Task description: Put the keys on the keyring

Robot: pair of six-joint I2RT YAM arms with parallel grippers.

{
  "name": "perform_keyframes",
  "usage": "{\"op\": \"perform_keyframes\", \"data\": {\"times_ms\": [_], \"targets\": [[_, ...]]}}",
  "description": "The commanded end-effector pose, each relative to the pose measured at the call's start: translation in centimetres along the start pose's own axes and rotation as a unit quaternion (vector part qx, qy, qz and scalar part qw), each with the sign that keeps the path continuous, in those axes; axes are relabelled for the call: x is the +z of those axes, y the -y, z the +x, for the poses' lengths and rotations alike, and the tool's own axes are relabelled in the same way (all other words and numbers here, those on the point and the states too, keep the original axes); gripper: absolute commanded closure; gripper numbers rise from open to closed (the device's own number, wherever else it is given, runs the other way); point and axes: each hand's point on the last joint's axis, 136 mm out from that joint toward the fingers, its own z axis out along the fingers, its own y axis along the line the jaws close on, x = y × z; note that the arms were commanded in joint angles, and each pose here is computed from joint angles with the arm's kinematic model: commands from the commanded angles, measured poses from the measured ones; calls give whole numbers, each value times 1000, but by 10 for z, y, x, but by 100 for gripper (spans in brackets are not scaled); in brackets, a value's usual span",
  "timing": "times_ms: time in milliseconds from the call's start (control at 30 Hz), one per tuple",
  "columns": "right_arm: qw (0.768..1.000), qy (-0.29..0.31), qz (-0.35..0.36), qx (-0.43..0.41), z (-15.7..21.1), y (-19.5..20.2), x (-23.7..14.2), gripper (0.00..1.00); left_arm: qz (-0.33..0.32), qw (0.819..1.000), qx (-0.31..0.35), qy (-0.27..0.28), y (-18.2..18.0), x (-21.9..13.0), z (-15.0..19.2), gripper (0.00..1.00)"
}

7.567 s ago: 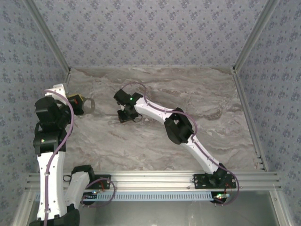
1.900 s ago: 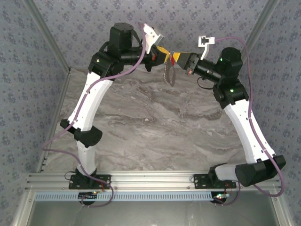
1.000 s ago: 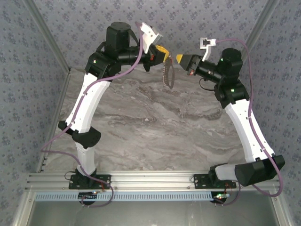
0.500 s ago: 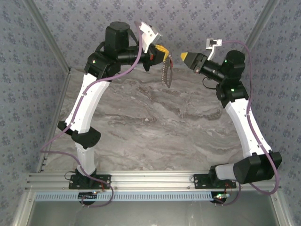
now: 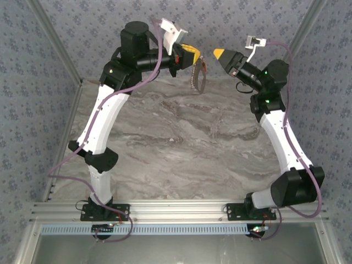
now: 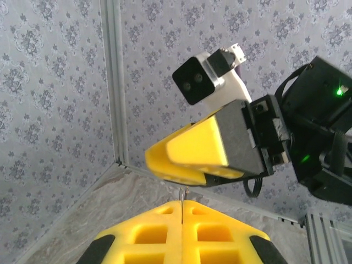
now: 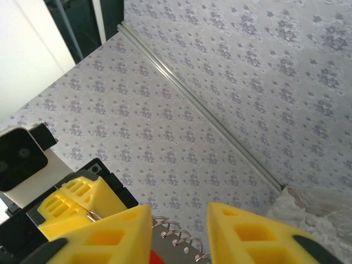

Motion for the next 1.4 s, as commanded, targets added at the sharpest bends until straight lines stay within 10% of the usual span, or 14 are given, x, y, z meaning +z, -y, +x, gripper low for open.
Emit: {"op": "perform_keyframes", "data": {"times_ms": [0, 433, 833, 1367], "targets": [[999, -7, -42, 8, 6, -17, 8, 74, 15, 999, 8, 42, 3, 0, -22, 100], [998, -51, -16, 34, 44, -6, 5, 86, 11, 998, 6, 56, -4, 5, -26, 100], [998, 29, 51, -1, -14, 11, -42, 70, 29, 997, -9, 71, -9, 4, -32, 100], [997, 41, -55, -35, -50, -39, -10, 56, 80, 989, -58, 111, -15, 12, -44, 100]]}}
